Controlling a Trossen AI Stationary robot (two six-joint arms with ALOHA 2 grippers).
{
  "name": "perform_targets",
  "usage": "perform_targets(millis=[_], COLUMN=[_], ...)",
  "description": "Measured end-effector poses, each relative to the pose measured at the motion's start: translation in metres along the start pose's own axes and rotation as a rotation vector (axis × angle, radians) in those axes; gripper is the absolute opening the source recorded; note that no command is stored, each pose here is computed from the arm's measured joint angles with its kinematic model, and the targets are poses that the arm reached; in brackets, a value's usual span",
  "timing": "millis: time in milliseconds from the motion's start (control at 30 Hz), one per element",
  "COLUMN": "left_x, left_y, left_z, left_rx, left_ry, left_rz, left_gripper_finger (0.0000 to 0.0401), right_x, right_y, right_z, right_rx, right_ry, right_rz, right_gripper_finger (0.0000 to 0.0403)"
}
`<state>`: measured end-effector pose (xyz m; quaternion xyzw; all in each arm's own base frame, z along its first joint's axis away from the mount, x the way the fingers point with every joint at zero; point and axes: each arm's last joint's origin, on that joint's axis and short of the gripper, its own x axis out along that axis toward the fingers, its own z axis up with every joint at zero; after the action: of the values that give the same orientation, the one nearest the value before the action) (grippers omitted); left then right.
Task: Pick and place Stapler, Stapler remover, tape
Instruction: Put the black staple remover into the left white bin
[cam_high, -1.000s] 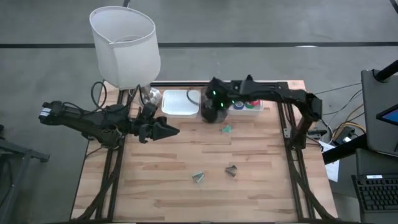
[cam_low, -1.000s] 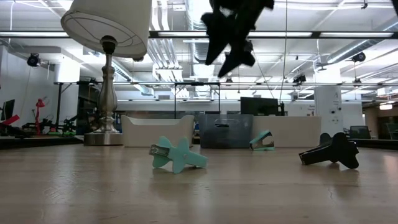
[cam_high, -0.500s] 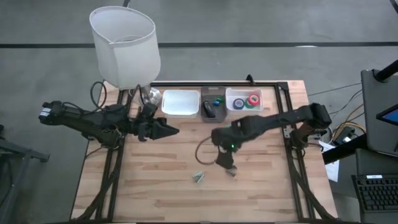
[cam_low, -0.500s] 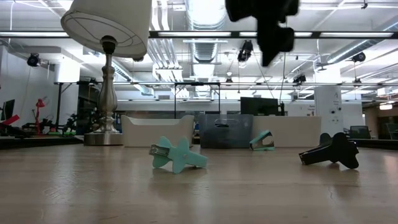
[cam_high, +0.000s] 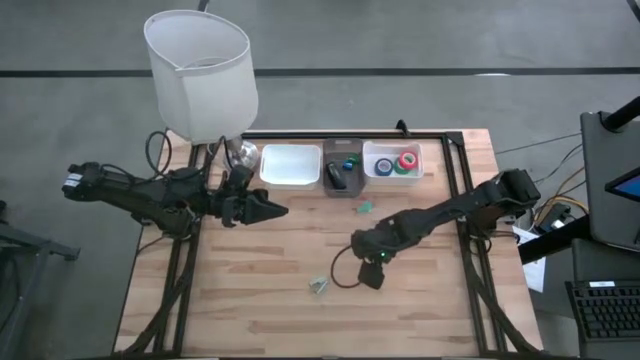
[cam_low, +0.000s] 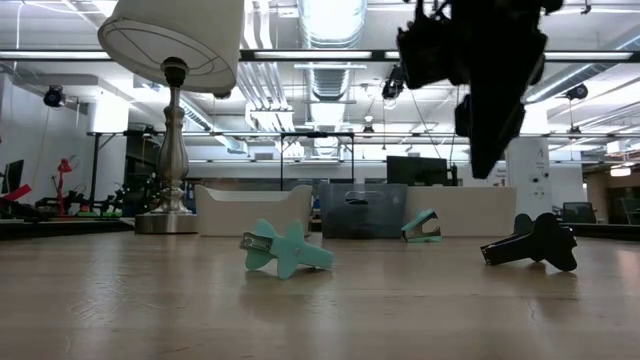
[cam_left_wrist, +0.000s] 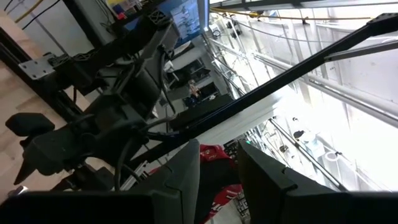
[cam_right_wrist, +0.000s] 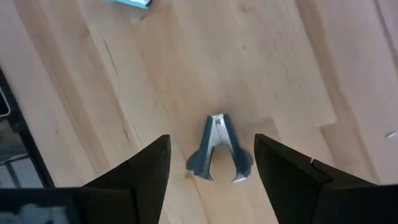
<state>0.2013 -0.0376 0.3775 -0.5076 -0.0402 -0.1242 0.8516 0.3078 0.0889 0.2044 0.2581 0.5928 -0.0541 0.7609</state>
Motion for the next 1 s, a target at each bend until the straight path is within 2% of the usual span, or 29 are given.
perform_targets(millis=[367, 1000], left_x=[0.000, 0.000], left_y=[0.001, 0.004], left_z=[-0.001, -0.002], left_rx=[0.004, 0.013], left_ry=[0.008, 0.025], left_rz=[0.014, 0.045], left_gripper_finger=[0.0110, 0.0110], right_x=[0.016, 0.038], right_y=[-0.036, -0.042], right_z=[-0.035, -0.036], right_rx=[0.119, 0.084], right_ry=[-0.022, -0.017], right_rz=[0.024, 0.009], right_gripper_finger=[0.0219, 0.0212])
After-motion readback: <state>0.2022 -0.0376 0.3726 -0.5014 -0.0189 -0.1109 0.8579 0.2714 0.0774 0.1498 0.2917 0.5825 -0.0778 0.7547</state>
